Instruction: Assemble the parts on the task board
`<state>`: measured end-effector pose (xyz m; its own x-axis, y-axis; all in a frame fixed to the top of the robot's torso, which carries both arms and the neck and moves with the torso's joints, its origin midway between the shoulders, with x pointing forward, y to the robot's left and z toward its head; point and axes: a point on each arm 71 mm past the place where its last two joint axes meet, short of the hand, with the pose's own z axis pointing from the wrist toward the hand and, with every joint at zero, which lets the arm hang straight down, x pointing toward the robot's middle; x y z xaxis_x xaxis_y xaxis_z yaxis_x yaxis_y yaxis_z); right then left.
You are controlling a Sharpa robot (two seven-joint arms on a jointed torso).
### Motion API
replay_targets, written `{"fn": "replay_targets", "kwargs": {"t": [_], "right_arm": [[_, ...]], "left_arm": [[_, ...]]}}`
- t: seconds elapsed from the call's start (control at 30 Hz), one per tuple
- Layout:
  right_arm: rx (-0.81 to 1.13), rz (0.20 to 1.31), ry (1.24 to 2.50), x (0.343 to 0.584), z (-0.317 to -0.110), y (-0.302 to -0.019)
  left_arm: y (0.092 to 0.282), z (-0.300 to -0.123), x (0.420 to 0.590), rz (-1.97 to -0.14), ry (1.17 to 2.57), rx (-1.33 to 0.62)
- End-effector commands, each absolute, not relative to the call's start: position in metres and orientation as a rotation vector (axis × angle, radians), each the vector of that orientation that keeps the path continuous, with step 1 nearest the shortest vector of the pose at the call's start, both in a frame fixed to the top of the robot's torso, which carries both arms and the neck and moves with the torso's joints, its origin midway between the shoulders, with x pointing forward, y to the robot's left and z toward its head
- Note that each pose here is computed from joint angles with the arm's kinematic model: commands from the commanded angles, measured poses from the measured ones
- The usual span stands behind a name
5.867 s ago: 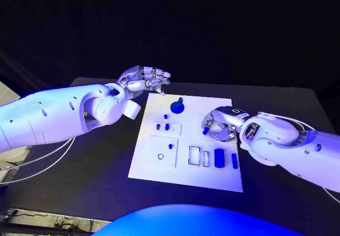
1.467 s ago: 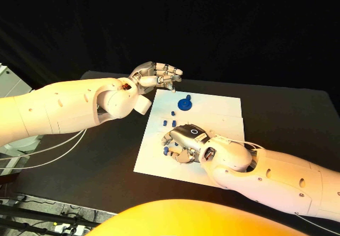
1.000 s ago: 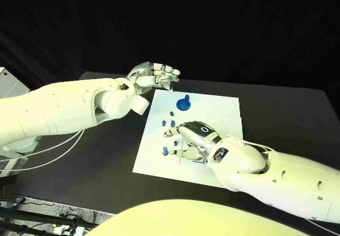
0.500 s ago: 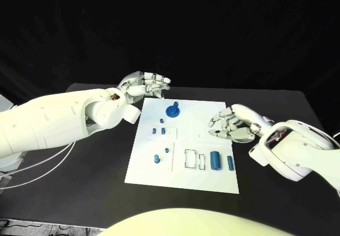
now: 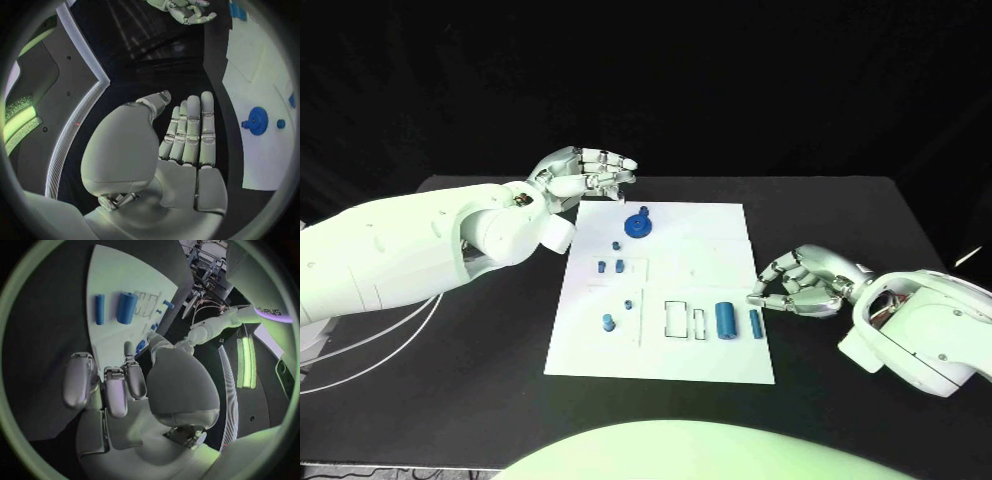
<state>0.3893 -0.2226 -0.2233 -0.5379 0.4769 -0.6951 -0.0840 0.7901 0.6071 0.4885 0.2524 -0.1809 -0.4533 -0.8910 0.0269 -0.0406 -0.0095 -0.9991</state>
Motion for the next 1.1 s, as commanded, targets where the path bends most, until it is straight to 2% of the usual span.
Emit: {"fn": "replay_targets", "kwargs": {"t": [0.03,0.2,0.5,1.1], "right_arm": [[0.217,0.581,2.034,0.386,-0.232,-0.221],[0.206,0.561,2.019,0.383,-0.242,-0.209],[0.193,0.553,2.003,0.384,-0.248,-0.196],[0.116,0.520,2.082,0.389,-0.263,-0.176]], "left_arm": [[0.250,-0.181,0.488,-1.574,1.572,-0.985],[0.251,-0.181,0.487,-1.575,1.573,-0.986],[0.251,-0.181,0.487,-1.575,1.574,-0.986],[0.252,-0.181,0.487,-1.571,1.581,-0.990]]}}
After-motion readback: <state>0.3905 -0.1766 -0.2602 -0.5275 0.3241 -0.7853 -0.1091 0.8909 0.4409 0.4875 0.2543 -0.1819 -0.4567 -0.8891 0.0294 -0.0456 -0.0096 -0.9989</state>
